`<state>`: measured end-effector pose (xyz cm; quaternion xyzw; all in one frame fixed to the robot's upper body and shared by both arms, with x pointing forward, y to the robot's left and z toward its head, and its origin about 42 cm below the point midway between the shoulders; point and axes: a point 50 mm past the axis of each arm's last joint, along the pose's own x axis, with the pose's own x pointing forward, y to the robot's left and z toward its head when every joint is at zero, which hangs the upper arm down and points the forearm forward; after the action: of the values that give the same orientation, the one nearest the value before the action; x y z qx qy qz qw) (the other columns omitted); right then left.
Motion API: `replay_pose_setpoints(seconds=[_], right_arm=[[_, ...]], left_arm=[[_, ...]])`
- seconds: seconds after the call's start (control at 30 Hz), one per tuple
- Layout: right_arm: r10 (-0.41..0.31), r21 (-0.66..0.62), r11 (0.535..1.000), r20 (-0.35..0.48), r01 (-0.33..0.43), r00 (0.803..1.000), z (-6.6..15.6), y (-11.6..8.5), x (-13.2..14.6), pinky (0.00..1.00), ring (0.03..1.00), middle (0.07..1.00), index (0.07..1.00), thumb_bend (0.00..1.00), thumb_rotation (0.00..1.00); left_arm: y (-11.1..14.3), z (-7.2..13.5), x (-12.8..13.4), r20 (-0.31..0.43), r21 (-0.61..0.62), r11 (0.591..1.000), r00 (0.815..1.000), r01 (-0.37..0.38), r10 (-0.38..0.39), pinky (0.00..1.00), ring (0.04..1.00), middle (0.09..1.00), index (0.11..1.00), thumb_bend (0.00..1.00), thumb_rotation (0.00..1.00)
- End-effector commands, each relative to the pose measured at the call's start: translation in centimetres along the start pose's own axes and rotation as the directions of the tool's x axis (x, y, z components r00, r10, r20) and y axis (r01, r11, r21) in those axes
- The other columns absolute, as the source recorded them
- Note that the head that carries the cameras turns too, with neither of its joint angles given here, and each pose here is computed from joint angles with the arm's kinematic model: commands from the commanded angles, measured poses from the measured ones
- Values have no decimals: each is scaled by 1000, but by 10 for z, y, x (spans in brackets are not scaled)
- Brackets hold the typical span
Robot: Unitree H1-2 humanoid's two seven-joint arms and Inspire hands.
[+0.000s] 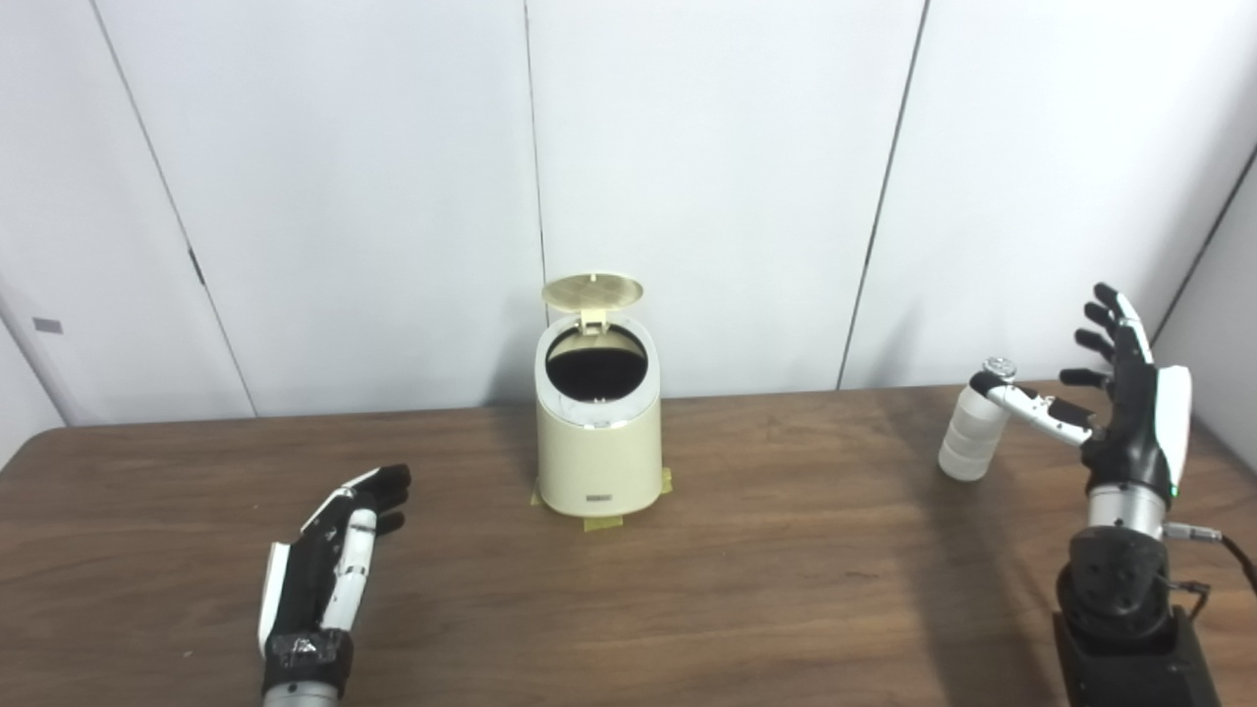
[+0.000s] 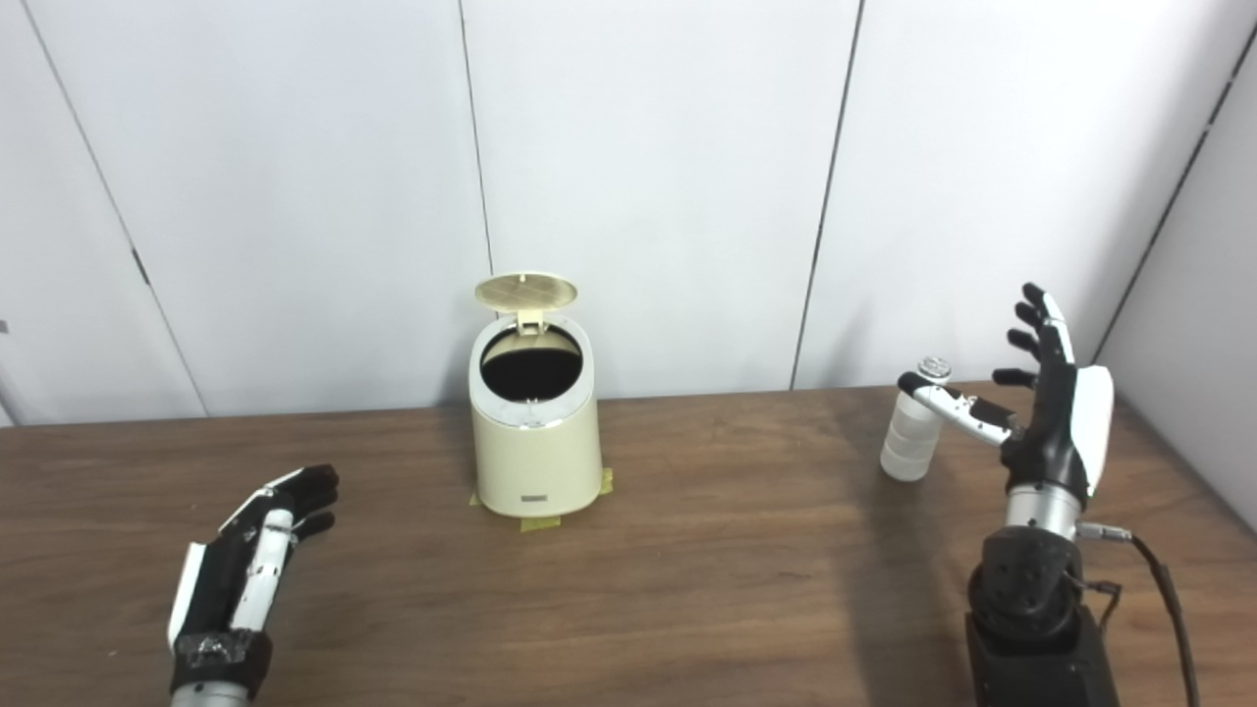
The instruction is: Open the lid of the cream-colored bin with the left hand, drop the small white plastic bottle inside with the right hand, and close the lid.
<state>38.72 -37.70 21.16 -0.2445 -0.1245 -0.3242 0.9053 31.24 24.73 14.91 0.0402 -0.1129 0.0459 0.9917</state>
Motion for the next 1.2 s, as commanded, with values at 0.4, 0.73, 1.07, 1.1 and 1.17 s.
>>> replay_pose_setpoints(seconds=[0.4, 0.73, 1.07, 1.1, 1.17], right_arm=[[52, -10, 999, -9, -52, 999, -25, 4, 20, 848, 933, 945, 930, 843, 250], [103, 9, 995, -24, -103, 994, -39, 13, 21, 825, 916, 944, 965, 889, 340], [123, 9, 992, -47, -123, 991, -46, 19, 26, 772, 883, 900, 914, 860, 244], [126, 10, 992, -47, -126, 991, -46, 20, 26, 782, 888, 901, 916, 859, 245], [127, 13, 992, -42, -127, 991, -45, 21, 28, 791, 891, 902, 915, 866, 253]], left_arm=[[0, 16, 11, 87, 16, 1000, 996, 6, -8, 766, 799, 777, 744, 154, 713], [0, 17, 11, 88, 13, 1000, 996, 7, -8, 765, 797, 774, 740, 157, 733], [1, 18, 11, 86, 13, 1000, 996, 9, -11, 773, 801, 777, 741, 146, 755], [1, 18, 11, 86, 15, 1000, 996, 10, -11, 776, 801, 776, 741, 147, 754], [1, 18, 11, 85, 15, 1000, 996, 8, -9, 782, 804, 777, 742, 151, 751]])
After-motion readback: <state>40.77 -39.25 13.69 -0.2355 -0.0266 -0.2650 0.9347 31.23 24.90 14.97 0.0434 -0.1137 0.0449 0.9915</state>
